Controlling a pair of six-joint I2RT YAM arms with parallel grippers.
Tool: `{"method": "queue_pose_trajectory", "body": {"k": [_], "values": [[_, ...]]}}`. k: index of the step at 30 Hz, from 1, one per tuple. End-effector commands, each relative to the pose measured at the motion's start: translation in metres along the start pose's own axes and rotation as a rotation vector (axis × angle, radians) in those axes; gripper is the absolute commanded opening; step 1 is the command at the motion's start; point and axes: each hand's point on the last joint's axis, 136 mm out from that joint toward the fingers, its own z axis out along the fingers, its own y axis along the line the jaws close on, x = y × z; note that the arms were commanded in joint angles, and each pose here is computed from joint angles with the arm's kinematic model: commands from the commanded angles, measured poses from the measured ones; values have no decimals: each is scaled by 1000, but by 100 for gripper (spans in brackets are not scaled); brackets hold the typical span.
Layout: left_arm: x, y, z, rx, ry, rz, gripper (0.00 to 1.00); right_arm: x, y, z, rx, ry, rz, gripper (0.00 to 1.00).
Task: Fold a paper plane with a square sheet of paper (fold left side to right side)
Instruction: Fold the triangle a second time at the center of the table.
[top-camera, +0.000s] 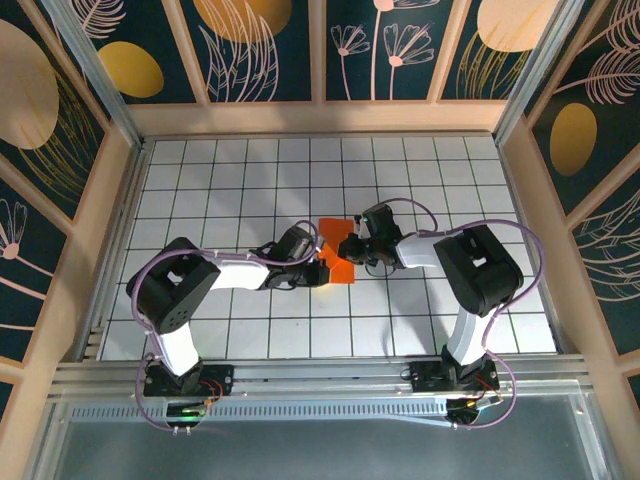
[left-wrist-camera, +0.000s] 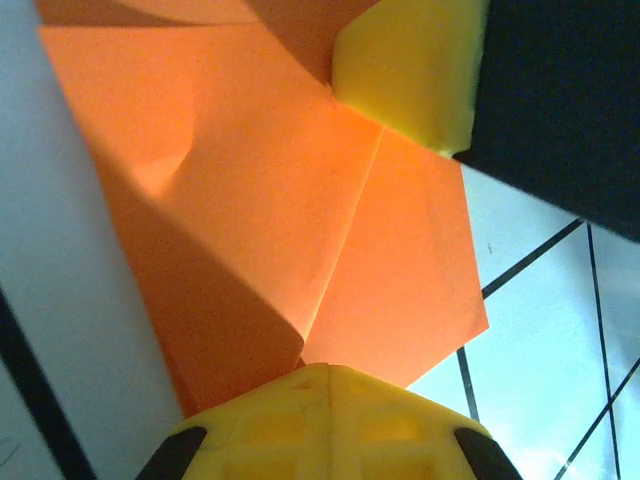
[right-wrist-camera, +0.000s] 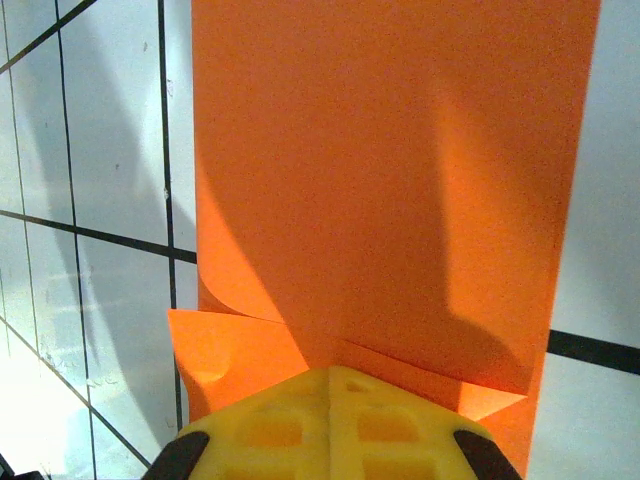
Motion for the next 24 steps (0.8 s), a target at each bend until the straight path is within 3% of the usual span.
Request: {"method": "queue_pose_trajectory", "body": {"k": [1,9,15,24], "values": [[21,25,-5,-81,49,-45,0,19,-49,2,154,49,55,0],[17,26,-17,-84,26,-57,0,20,-48,2,152,52,51,0],[-15,-5,-36,35,-48,-35,0,19,-46,1,149,48,52,0],[-32,-25,-9,128,-12,-9,0,19,-46,1,145,49,52,0]]}}
